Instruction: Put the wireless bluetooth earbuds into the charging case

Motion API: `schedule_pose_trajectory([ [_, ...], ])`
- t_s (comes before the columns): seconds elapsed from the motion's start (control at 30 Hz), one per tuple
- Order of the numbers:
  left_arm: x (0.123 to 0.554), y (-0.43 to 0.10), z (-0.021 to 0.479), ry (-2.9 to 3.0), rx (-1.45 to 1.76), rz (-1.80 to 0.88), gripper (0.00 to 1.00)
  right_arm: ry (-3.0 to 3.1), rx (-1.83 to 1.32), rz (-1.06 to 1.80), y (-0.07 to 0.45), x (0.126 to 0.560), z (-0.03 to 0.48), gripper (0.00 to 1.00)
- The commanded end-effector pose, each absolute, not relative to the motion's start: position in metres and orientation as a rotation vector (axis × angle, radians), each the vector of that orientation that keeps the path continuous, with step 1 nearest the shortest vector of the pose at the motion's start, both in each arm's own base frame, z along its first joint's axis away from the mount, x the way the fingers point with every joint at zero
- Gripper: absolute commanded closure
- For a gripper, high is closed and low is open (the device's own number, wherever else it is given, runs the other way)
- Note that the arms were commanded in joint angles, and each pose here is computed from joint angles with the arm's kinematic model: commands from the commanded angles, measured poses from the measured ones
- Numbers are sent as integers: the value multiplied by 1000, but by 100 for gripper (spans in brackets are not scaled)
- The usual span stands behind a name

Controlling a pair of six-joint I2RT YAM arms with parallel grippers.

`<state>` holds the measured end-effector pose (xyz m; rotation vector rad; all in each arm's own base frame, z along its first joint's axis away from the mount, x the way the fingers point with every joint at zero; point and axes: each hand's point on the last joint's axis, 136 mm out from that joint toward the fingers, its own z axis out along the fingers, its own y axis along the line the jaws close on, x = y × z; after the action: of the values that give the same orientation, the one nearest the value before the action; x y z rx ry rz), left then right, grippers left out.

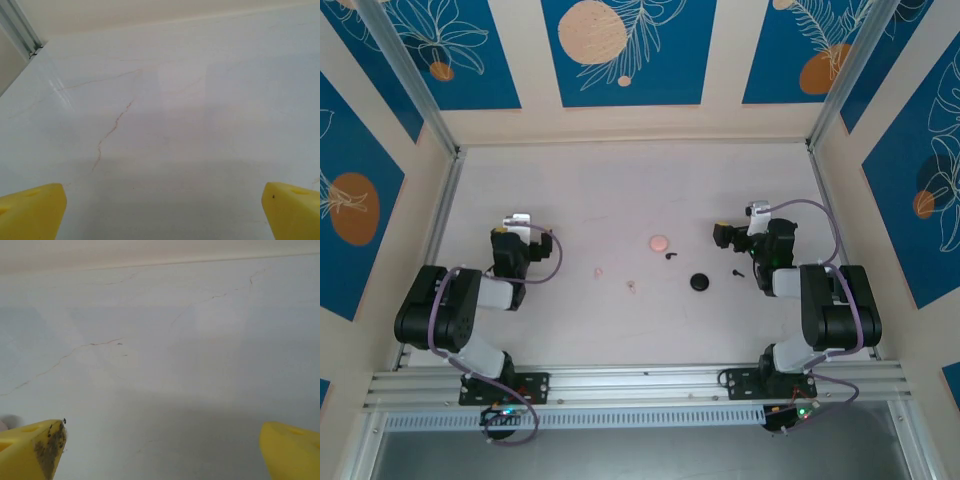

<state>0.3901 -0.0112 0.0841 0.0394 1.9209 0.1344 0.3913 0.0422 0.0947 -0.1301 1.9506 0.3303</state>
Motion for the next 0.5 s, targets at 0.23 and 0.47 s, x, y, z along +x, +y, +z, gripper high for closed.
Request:
schedule_pose_trajectory([
  [0.23,395,-12,94,1893,43,124,0,1939,-132,317,43,391,96,1],
  [0.47,395,-12,94,1894,46,123,0,1940,-131,317,43,391,96,1],
])
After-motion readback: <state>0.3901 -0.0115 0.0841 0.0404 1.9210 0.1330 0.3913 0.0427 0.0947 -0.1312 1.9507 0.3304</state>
